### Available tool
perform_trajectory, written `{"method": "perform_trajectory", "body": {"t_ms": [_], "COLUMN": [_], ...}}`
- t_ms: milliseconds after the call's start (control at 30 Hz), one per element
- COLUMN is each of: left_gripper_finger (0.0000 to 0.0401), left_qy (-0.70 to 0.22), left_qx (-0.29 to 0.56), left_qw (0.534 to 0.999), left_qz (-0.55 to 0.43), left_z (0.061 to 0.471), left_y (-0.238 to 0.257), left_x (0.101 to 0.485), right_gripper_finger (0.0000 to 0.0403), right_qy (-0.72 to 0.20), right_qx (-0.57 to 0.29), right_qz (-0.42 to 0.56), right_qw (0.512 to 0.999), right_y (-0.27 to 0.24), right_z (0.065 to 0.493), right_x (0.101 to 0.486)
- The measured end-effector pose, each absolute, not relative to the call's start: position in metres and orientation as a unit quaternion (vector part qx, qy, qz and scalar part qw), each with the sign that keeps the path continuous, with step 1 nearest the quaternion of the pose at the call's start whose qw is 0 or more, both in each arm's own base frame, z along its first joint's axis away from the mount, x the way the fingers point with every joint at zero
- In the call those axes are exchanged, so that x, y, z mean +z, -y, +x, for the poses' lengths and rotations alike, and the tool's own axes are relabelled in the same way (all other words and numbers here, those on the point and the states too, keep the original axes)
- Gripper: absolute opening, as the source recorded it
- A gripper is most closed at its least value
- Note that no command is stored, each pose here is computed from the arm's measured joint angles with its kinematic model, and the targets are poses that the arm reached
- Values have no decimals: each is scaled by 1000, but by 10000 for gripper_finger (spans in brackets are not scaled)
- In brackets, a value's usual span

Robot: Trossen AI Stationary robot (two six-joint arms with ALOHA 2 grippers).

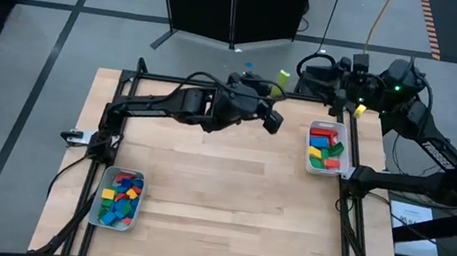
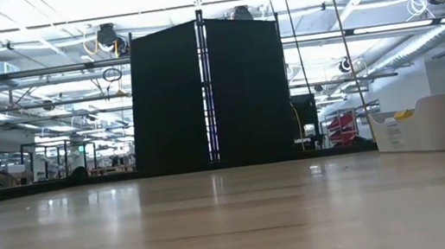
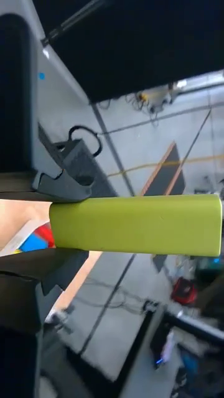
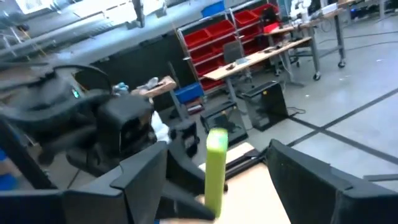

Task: Sort blocks by size
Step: Put the yellow green block into the white bin

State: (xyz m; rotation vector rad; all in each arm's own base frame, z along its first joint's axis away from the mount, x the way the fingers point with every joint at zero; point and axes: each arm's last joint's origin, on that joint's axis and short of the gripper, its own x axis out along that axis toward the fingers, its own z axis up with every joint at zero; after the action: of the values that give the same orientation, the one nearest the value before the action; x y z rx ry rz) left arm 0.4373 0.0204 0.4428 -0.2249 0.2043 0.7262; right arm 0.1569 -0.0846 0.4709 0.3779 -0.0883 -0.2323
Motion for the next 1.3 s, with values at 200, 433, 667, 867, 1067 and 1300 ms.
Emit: {"method": "perform_trajectory", "body": {"t_ms": [200, 433, 667, 867, 1067, 1300], "left_gripper_finger": [81, 81, 81, 81, 81, 43], "left_qy": [-75, -69, -71, -73, -74, -78], "left_qx": [374, 372, 370, 362, 354, 347], "left_qw": [919, 921, 921, 924, 927, 930], "left_qz": [-104, -96, -95, -97, -98, -92], "left_z": [437, 437, 437, 438, 438, 438], "left_y": [-35, -36, -36, -36, -35, -35], "left_x": [449, 450, 450, 450, 450, 450], "right_gripper_finger": [265, 265, 265, 243, 133, 39], "right_qy": [20, 10, 30, 33, 34, 35], "right_qx": [-123, -113, -102, -104, -122, -148], "right_qz": [187, 191, 165, 142, 127, 114], "right_qw": [974, 975, 981, 984, 984, 982], "right_y": [90, 101, 105, 107, 107, 109], "right_z": [177, 206, 220, 223, 223, 221], "right_x": [462, 451, 451, 451, 451, 451]}}
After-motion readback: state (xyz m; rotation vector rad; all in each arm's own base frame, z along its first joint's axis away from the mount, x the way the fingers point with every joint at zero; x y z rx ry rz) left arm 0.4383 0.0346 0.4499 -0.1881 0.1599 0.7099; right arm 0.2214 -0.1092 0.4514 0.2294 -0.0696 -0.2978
